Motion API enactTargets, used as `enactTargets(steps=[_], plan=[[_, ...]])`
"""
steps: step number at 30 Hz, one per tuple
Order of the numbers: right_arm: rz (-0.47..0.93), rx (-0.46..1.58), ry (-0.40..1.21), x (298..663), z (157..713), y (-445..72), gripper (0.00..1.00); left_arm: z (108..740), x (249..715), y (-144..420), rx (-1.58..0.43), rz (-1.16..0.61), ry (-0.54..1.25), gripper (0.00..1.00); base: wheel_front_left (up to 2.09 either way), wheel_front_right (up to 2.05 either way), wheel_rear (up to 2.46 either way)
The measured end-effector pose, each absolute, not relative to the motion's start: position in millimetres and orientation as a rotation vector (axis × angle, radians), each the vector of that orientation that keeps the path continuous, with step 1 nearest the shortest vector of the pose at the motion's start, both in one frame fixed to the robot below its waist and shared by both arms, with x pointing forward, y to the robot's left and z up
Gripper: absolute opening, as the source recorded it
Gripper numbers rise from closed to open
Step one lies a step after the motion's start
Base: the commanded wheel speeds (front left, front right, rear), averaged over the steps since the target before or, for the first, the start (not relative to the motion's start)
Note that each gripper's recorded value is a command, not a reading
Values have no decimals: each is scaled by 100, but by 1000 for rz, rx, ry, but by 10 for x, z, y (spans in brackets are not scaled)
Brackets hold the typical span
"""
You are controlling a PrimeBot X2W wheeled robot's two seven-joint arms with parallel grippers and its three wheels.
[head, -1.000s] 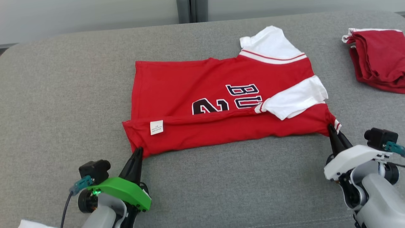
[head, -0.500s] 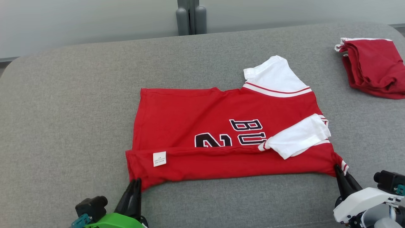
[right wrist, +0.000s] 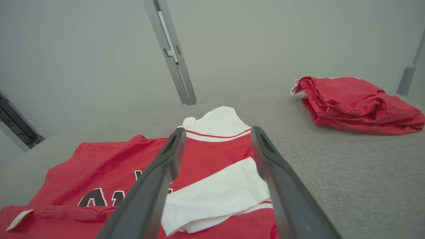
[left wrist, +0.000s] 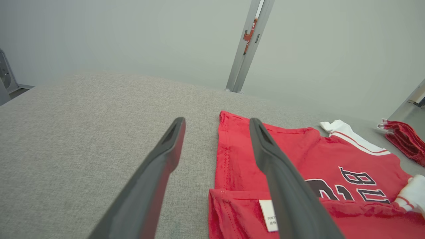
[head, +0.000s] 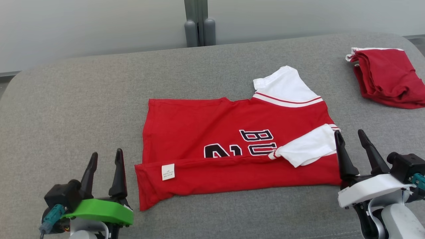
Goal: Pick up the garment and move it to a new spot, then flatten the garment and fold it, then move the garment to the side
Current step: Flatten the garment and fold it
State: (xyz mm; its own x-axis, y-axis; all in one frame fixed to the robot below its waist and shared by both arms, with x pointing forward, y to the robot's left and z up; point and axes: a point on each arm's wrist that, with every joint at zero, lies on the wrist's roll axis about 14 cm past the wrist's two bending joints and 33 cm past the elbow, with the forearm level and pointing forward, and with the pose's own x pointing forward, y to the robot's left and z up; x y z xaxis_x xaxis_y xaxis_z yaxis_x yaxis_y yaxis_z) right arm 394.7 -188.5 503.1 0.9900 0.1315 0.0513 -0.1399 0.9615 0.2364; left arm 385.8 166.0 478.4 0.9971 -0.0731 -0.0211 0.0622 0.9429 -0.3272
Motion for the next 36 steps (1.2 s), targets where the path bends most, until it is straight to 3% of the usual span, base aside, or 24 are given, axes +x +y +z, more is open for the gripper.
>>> enactTargets(steps=[8, 31, 36], plan=[[159, 198, -121, 3975, 5247, -1740, 100, 4986, 3922, 1822, -249, -47, -39, 100, 0, 0, 0], [157, 123, -103, 3909, 5158, -1692, 100, 4804, 3895, 1912, -217, -26, 5, 100, 0, 0, 0], [171, 91, -107, 4061, 5204, -1711, 100, 4868, 4071, 1831, -197, -70, -7, 100, 0, 0, 0]])
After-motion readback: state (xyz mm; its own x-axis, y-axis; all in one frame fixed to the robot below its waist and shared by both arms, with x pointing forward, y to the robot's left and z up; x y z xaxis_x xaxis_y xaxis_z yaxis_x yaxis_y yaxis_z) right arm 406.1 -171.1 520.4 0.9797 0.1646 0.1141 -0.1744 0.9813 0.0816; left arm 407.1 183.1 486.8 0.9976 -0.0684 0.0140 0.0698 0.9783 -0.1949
